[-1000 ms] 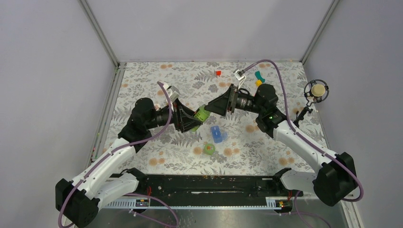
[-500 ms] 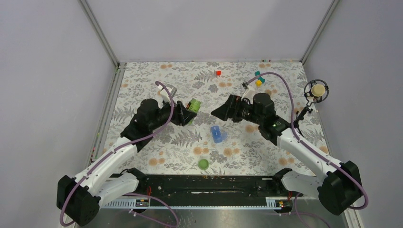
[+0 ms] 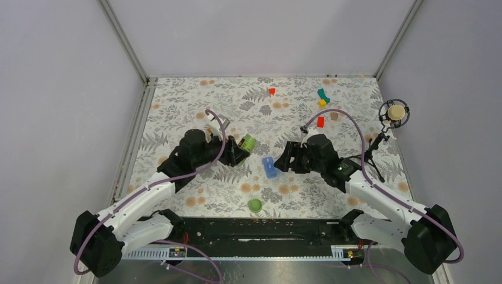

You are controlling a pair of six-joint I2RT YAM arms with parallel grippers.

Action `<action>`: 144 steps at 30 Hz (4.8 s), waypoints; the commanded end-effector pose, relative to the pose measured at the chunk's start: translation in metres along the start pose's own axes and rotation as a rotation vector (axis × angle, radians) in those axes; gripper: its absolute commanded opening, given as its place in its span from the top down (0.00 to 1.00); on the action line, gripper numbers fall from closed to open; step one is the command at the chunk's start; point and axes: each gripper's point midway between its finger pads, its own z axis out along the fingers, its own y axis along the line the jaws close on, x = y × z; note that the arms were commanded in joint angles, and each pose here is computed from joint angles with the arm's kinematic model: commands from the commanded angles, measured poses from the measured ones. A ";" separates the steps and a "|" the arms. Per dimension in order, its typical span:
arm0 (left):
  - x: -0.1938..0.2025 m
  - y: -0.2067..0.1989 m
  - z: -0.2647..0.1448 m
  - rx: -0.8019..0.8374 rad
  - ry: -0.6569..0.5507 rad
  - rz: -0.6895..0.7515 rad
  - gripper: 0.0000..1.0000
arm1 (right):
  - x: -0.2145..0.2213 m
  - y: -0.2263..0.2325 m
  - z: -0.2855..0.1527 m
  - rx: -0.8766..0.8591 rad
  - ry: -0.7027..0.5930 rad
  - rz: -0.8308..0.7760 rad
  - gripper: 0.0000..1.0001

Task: Sort the pills into containers
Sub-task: Pour the pill into the pill container, then adjust the lid of the pill bottle at the center of the board.

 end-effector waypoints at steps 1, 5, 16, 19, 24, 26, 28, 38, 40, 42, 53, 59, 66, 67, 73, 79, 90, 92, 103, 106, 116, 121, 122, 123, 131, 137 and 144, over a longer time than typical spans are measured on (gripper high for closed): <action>0.002 -0.028 0.005 0.133 0.004 0.113 1.00 | 0.003 -0.028 -0.003 0.127 -0.027 -0.011 0.25; 0.019 -0.028 0.010 0.118 0.066 0.200 1.00 | 0.010 -0.039 0.001 0.170 0.003 -0.021 0.38; 0.070 -0.027 0.029 0.048 0.296 0.548 1.00 | 0.014 -0.067 -0.002 0.284 -0.037 -0.011 0.40; 0.080 -0.015 0.032 0.000 0.382 0.649 1.00 | 0.019 -0.072 -0.002 0.287 -0.020 0.009 0.39; 0.081 -0.015 0.043 -0.010 0.421 0.721 1.00 | 0.025 -0.083 -0.004 0.296 -0.004 0.054 0.39; 0.083 -0.013 0.049 -0.026 0.435 0.737 1.00 | 0.024 -0.086 -0.005 0.300 -0.010 0.059 0.39; 0.087 -0.012 0.053 -0.036 0.470 0.759 1.00 | 0.023 -0.087 -0.006 0.300 -0.018 0.062 0.39; 0.100 -0.006 0.065 -0.080 0.594 0.807 1.00 | 0.026 -0.091 -0.005 0.308 -0.004 0.069 0.39; 0.099 -0.007 0.066 -0.094 0.618 0.817 1.00 | 0.027 -0.093 -0.005 0.311 -0.005 0.070 0.39; 0.099 -0.006 0.068 -0.105 0.643 0.833 1.00 | 0.030 -0.091 -0.004 0.295 0.010 0.076 0.39; 0.109 -0.005 0.073 -0.122 0.764 0.858 1.00 | 0.036 -0.093 -0.001 0.286 0.024 0.093 0.39; 0.110 -0.006 0.075 -0.119 0.767 0.852 1.00 | 0.037 -0.095 -0.001 0.291 0.028 0.095 0.39; 0.110 -0.007 0.072 -0.118 0.731 0.837 1.00 | 0.036 -0.093 -0.002 0.281 0.020 0.099 0.39; 0.109 -0.007 0.071 -0.117 0.719 0.833 1.00 | 0.035 -0.093 -0.002 0.281 0.019 0.099 0.39; 0.093 -0.016 0.065 -0.109 0.593 0.804 1.00 | 0.034 -0.091 -0.002 0.274 0.017 0.105 0.39; 0.074 -0.020 0.050 -0.108 0.465 0.758 1.00 | 0.033 -0.087 -0.003 0.256 0.011 0.117 0.39; -0.042 -0.057 0.020 -0.055 -0.123 0.581 1.00 | 0.031 -0.070 -0.005 0.170 0.009 0.124 0.37; -0.070 -0.064 0.006 -0.042 -0.260 0.540 1.00 | 0.032 -0.067 -0.004 0.155 0.015 0.124 0.37; -0.165 -0.082 -0.064 0.065 -0.877 0.282 1.00 | 0.050 -0.040 0.002 0.053 0.138 -0.001 0.29; -0.160 -0.078 -0.057 0.108 -0.869 0.250 1.00 | 0.065 -0.022 0.002 -0.020 0.185 -0.076 0.27; -0.130 -0.070 -0.049 0.189 -0.841 0.232 1.00 | 0.112 0.017 0.012 -0.103 0.296 -0.312 0.32; -0.118 -0.056 -0.065 0.133 -0.866 0.239 1.00 | 0.127 0.054 0.014 -0.183 0.306 -0.445 0.58; -0.117 -0.053 -0.071 0.119 -0.879 0.238 1.00 | 0.129 0.062 0.015 -0.198 0.300 -0.465 0.61; -0.118 -0.052 -0.076 0.105 -0.891 0.239 1.00 | 0.132 0.066 0.017 -0.199 0.304 -0.480 0.61; -0.123 -0.031 -0.105 -0.035 -0.949 0.227 1.00 | 0.159 0.070 0.045 -0.052 0.375 -0.604 0.44; -0.126 -0.025 -0.122 -0.091 -0.977 0.236 1.00 | 0.169 0.059 0.056 0.067 0.391 -0.669 0.47; -0.129 -0.024 -0.124 -0.107 -0.974 0.241 1.00 | 0.175 0.051 0.065 0.122 0.412 -0.692 0.60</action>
